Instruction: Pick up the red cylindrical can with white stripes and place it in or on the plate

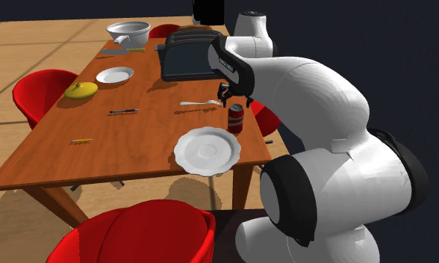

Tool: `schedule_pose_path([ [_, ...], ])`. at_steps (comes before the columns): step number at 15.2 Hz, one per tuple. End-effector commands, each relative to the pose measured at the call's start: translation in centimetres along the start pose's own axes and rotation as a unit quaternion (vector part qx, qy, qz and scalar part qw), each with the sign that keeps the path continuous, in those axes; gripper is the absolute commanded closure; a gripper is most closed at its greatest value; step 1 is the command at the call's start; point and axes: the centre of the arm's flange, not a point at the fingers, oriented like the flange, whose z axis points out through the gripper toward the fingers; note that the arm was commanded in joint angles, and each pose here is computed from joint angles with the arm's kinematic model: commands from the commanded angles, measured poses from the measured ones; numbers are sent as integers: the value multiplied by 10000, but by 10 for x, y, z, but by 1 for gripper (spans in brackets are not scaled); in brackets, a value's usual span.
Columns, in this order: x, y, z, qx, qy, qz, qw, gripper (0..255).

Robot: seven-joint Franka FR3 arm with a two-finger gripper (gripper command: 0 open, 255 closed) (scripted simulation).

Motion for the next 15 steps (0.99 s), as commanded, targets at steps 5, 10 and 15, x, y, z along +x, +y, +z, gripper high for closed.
schedule_pose_path([
  [5, 0, 0, 23, 0, 5, 0, 10000, 0],
  [10, 1, 0, 23, 0, 5, 0, 10000, 0],
  [15, 1, 0, 23, 0, 5, 0, 10000, 255],
])
